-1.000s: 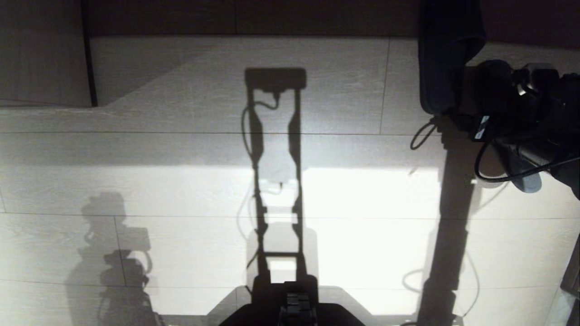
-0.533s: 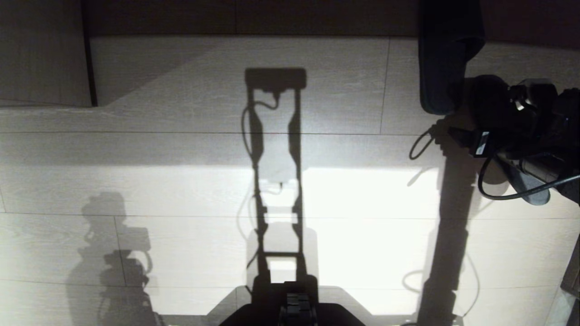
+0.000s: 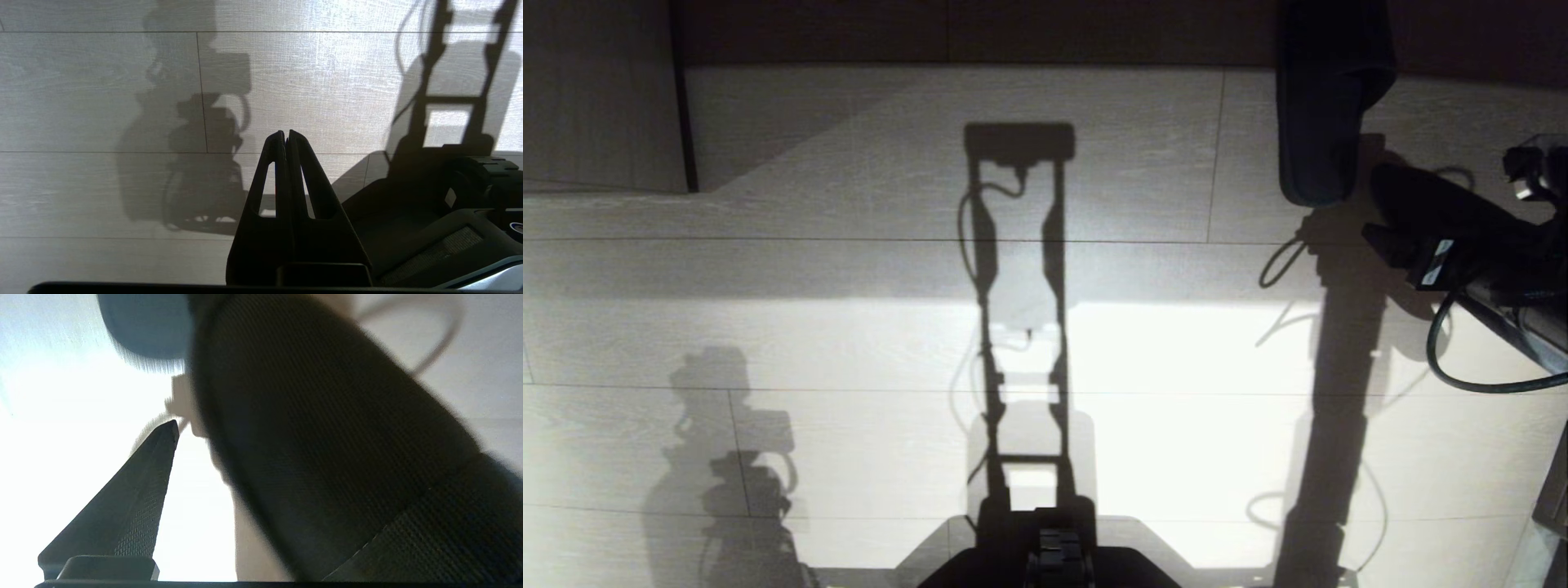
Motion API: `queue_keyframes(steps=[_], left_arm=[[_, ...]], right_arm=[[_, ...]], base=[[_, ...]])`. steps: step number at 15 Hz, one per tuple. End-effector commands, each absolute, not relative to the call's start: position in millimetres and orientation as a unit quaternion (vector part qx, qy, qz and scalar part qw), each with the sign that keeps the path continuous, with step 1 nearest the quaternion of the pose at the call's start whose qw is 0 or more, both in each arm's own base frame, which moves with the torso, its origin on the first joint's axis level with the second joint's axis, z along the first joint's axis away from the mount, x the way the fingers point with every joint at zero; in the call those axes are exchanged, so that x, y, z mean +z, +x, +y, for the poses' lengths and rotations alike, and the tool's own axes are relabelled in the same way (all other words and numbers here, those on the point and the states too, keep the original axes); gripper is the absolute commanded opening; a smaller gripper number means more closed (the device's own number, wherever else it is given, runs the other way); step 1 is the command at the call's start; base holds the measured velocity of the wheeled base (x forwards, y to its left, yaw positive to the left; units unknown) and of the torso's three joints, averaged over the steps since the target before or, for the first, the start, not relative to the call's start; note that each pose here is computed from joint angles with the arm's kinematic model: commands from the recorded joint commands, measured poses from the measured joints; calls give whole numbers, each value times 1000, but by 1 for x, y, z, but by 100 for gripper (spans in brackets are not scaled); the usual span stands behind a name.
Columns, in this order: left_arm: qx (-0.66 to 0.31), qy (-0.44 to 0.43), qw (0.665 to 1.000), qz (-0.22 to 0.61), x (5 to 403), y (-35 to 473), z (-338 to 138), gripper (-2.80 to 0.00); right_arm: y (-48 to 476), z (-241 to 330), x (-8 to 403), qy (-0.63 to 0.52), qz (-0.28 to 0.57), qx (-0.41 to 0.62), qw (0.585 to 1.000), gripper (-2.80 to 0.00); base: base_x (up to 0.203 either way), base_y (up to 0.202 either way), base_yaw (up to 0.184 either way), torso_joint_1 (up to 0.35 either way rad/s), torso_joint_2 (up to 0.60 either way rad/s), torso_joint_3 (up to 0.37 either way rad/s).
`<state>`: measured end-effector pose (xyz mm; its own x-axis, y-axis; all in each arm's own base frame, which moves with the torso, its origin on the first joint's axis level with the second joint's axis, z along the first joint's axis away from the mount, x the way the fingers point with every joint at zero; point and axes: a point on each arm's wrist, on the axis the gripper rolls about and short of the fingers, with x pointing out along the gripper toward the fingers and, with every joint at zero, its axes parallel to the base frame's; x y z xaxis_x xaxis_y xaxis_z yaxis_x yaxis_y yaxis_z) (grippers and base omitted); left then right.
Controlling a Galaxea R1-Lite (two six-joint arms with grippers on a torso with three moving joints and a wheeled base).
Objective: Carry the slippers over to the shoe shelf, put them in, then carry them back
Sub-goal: Place the slippers on the floor
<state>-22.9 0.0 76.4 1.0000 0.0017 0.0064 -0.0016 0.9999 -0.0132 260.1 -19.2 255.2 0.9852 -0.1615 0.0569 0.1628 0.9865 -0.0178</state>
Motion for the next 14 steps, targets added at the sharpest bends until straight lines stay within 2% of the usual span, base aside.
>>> queue_keyframes(steps=[1, 5, 7, 10, 14], left_arm=[[2, -7, 1000, -4, 77, -23, 0, -280], [2, -7, 1000, -4, 77, -23, 0, -280], [1, -7, 1000, -4, 77, -23, 0, -280], [1, -7, 1000, -4, 77, -23, 0, -280], [1, -7, 1000, -4, 77, -23, 0, -280]], right_arm=[[248, -19, 275, 0, -90, -84, 992, 0], [240, -19, 308, 10, -252, -102, 962, 0], [251, -21, 310, 22, -295, -114, 949, 0], [265, -22, 283, 3, -262, -131, 956, 0], [265, -22, 284, -4, -257, -119, 959, 0]], base=[[0, 0, 0, 0, 0, 0], [0, 0, 0, 0, 0, 0], [0, 0, 0, 0, 0, 0], [0, 0, 0, 0, 0, 0], [0, 0, 0, 0, 0, 0]])
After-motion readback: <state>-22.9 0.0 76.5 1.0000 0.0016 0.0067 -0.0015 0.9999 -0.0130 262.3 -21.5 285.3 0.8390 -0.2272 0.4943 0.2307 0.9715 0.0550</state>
